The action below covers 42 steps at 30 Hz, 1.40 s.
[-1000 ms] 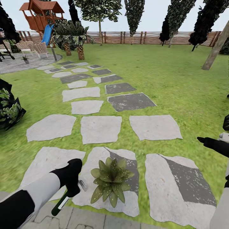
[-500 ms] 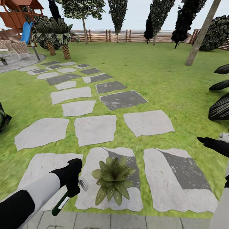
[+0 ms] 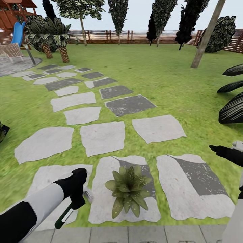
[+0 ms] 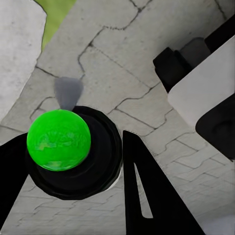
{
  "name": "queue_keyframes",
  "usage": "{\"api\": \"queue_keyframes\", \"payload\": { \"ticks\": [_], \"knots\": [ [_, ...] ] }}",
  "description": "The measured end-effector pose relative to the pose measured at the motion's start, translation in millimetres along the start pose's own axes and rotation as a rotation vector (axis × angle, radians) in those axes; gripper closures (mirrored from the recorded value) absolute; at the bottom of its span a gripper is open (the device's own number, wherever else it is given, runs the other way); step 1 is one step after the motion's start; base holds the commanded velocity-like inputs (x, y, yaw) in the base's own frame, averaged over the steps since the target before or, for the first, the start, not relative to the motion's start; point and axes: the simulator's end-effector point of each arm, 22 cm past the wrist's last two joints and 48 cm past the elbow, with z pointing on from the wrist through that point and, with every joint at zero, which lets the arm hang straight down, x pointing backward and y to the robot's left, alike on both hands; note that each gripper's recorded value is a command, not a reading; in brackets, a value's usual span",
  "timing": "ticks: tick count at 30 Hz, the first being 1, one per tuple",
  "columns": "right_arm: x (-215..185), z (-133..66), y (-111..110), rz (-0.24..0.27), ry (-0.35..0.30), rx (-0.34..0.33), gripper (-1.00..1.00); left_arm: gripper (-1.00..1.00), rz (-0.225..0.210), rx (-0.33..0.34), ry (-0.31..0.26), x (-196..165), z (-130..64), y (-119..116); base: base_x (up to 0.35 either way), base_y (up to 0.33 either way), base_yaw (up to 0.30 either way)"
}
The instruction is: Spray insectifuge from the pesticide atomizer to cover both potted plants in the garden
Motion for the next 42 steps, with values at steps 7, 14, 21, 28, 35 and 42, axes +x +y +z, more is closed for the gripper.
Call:
{"api": "queue_keyframes", "payload": {
  "ticks": [7, 14, 21, 28, 35, 42],
  "knots": [
    [1.8, 1.4, -0.2, -0.001, 0.004, 0.001, -1.00, 1.00, 0.001, 0.003, 0.003, -0.1, 1.8, -0.4, 0.000, 0.282, -0.107],
    [5.7, 4.6, -0.5, -0.003, 0.011, 0.004, -1.00, 1.00, 0.004, 0.009, 0.008, -0.8, 5.7, -1.9, 0.000, 0.218, -0.201],
    [9.3, 7.3, -0.7, -0.005, 0.019, 0.006, -1.00, 1.00, 0.009, 0.015, 0.012, -2.6, 9.0, -4.6, 0.000, 0.018, -0.245],
    [13.4, 10.2, -0.3, -0.007, 0.027, 0.007, -1.00, 1.00, 0.011, 0.019, 0.016, -3.0, 11.8, -5.1, 0.000, 0.000, -0.253],
    [16.8, 12.9, -0.5, -0.010, 0.034, 0.009, -1.00, 1.00, 0.011, 0.025, 0.020, -3.3, 14.8, -5.9, 0.000, 0.164, -0.222],
    [16.5, 12.8, -1.1, -0.010, 0.033, 0.010, -1.00, 1.00, 0.010, 0.026, 0.020, -3.4, 15.1, -6.2, 0.000, 0.300, -0.022]
  ]
}}
